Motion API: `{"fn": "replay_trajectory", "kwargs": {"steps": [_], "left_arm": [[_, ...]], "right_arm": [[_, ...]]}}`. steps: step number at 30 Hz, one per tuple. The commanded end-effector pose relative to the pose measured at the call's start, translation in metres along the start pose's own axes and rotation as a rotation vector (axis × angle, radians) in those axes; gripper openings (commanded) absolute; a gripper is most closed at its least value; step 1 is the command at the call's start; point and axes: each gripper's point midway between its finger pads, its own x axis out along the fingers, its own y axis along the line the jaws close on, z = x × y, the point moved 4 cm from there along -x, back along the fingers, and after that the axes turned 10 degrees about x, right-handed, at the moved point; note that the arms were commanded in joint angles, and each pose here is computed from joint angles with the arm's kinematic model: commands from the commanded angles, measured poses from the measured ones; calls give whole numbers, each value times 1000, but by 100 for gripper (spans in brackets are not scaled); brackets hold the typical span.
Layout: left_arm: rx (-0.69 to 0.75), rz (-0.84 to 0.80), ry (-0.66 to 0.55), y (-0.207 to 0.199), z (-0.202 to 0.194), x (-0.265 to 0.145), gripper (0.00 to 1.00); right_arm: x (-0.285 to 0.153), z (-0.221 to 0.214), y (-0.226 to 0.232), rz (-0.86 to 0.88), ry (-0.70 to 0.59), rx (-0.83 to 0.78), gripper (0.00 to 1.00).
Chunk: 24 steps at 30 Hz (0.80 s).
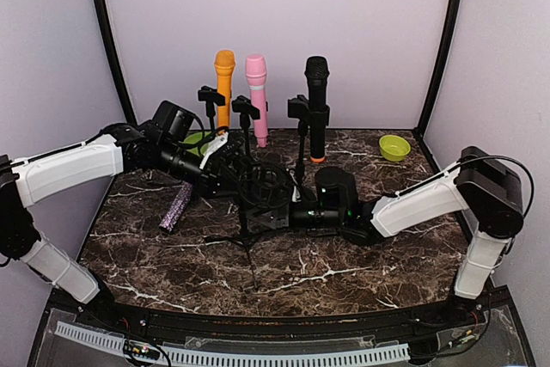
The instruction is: Remove the microphone from the stand
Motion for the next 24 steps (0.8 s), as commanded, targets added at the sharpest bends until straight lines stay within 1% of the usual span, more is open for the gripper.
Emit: {"fn": "replay_trajectory", "kwargs": {"steps": [1, 4, 7, 8, 9, 10, 11, 13, 14, 16, 17, 19, 22, 24], "left_arm": [[-37, -47, 10, -19, -3, -5, 13], [-38, -46, 12, -20, -4, -5, 14], [-42, -49, 18, -21, -6, -5, 16], [-41, -49, 19, -21, -6, -6, 18], [-42, -49, 23, -22, -7, -6, 20], [-42, -50, 27, -22, -8, -6, 27], [-44, -52, 31, -23, -8, -7, 36], [-50, -58, 44, -26, -11, -8, 49], [-52, -58, 51, -27, -12, -9, 56], [-53, -66, 62, -31, -15, -11, 70], [-54, -69, 69, -33, -16, -12, 73], [-54, -68, 79, -35, -17, -14, 75], [-58, -56, 97, -35, -20, -16, 76], [-68, -56, 103, -37, -21, -17, 76]], "right_arm": [[-4, 2, 5, -120, -97, -233, 0], [-3, -3, 4, -152, -117, -313, 0], [-3, -5, 3, -190, -144, -367, 6], [-3, -4, 2, -204, -155, -373, 10], [-4, -3, 0, -214, -167, -373, 20], [-6, -2, 0, -216, -179, -371, 30], [-9, -2, 1, -212, -190, -366, 37], [-15, -2, 4, -186, -204, -349, 49], [-17, -2, 6, -172, -203, -335, 58], [-22, -5, 7, -128, -169, -291, 65], [-24, -8, 6, -101, -146, -258, 68], [-26, -12, 7, -49, -105, -193, 69], [-25, -18, 10, 18, -55, -100, 69], [-21, -20, 7, 41, -19, -32, 67]]}}
